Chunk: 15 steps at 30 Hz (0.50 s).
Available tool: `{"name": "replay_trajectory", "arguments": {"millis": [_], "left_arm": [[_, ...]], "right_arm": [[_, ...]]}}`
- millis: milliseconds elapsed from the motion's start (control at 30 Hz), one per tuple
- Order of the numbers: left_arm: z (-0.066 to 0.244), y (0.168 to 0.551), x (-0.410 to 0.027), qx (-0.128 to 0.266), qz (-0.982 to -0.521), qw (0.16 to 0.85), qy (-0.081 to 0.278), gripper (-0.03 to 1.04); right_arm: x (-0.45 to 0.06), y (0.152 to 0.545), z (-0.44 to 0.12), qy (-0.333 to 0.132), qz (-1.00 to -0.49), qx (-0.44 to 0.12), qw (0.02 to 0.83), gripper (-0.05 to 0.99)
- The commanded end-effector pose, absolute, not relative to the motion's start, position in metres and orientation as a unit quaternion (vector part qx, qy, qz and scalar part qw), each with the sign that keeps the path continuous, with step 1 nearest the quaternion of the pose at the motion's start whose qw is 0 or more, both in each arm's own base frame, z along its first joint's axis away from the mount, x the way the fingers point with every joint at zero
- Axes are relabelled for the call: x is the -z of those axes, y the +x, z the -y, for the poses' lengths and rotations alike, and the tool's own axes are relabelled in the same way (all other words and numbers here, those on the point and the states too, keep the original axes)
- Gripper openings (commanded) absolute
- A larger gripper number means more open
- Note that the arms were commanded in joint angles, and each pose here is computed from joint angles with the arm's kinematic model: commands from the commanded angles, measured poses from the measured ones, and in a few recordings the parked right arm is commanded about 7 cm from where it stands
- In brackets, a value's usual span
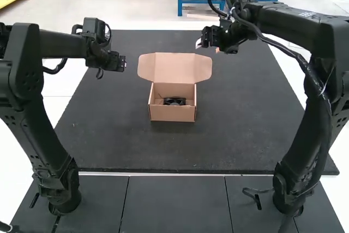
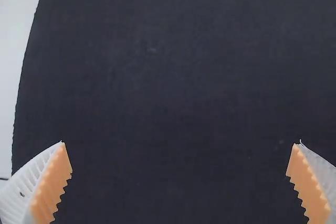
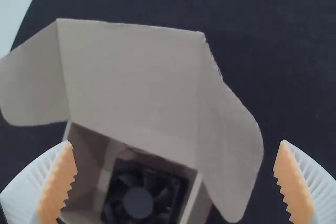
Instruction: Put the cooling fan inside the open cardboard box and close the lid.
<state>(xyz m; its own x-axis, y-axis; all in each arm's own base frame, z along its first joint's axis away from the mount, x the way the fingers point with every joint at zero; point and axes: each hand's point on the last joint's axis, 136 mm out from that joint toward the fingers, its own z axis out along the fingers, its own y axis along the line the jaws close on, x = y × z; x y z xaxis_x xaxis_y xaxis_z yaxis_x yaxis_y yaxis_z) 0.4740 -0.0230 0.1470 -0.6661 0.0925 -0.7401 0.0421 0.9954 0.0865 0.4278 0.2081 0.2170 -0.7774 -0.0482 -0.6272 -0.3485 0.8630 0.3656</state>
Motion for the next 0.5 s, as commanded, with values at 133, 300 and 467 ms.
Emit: {"name": "replay_trajectory", "arguments": {"millis": [133, 300, 467], "left_arm": [[0.069, 0.485, -0.158, 0.025, -0.907, 0.412, 0.083, 0.97], [0.089, 0.480, -0.153, 0.050, -0.909, 0.401, 0.105, 0.97], [0.105, 0.472, -0.149, 0.085, -0.911, 0.383, 0.122, 0.97]], "right_arm": [[-0.241, 0.439, -0.195, -0.068, -0.903, -0.291, 0.310, 0.86], [-0.251, 0.438, -0.195, -0.063, -0.900, -0.312, 0.299, 0.86], [-0.260, 0.435, -0.199, -0.063, -0.896, -0.328, 0.292, 0.86]]}}
